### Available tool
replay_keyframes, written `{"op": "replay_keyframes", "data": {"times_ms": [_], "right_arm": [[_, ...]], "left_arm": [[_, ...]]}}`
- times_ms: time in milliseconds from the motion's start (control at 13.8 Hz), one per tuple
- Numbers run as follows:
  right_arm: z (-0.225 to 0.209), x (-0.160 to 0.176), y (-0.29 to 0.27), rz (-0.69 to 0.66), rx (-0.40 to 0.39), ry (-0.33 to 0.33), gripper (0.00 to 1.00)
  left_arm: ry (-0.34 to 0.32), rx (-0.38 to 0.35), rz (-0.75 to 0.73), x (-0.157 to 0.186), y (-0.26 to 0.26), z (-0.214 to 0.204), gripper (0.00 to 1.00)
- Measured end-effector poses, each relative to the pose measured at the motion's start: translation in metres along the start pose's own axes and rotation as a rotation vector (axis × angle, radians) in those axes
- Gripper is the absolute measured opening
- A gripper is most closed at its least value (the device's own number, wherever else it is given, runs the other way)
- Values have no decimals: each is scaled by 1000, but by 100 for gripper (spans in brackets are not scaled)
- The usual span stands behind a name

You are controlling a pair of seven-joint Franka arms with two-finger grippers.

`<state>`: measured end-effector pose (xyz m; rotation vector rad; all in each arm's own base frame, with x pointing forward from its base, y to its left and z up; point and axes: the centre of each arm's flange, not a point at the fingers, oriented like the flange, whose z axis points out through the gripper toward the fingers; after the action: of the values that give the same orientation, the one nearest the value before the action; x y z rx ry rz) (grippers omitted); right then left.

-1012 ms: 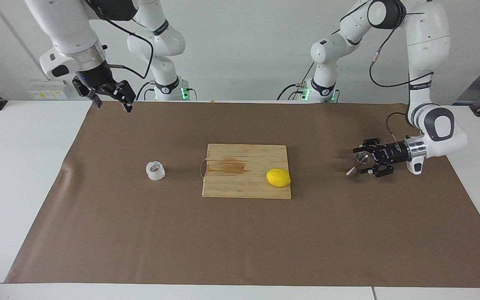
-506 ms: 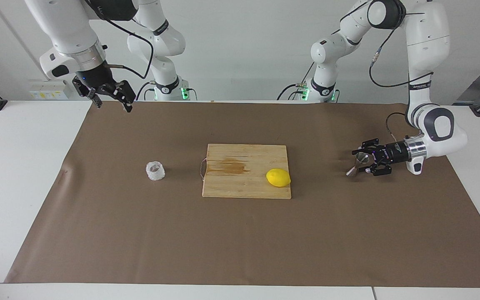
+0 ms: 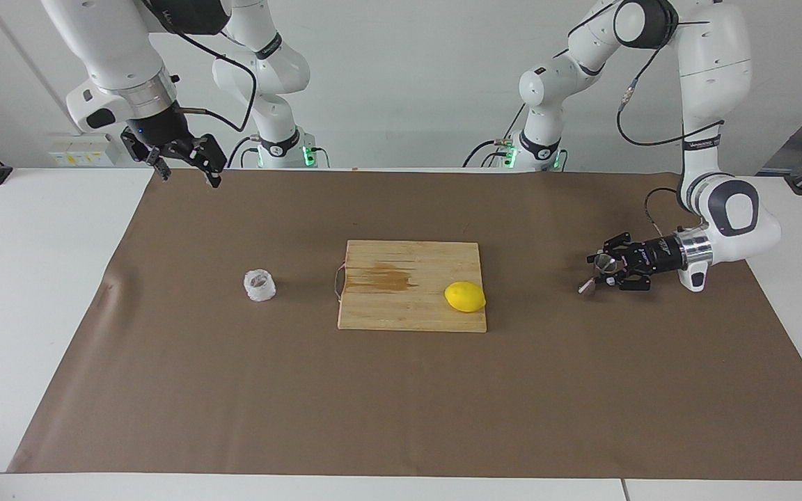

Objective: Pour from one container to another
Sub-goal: 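Close the left gripper around the small metal cup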

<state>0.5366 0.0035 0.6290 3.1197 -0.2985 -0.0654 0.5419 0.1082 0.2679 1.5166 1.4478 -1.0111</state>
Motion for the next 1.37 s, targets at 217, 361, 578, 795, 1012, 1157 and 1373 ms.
{"op": "replay_keyframes", "data": {"times_ms": [217, 361, 578, 795, 1012, 1157, 1373], "right_arm": [[0, 0, 0, 0, 0, 0, 100], [0, 0, 0, 0, 0, 0, 100], [0, 0, 0, 0, 0, 0, 100], [0, 0, 0, 0, 0, 0, 100], [0, 0, 0, 0, 0, 0, 100], [0, 0, 0, 0, 0, 0, 100], [0, 0, 0, 0, 0, 0, 100]], "left_arm": [[0, 0, 1, 0, 0, 0, 41], [0, 0, 1, 0, 0, 0, 25], [0, 0, 2, -1, 1, 0, 11], [2, -2, 1, -4, 3, -1, 11], [3, -2, -7, -9, 7, -1, 11], [3, 0, -14, -16, 10, 0, 11], [-19, -10, -29, -34, 18, 2, 11]]}}
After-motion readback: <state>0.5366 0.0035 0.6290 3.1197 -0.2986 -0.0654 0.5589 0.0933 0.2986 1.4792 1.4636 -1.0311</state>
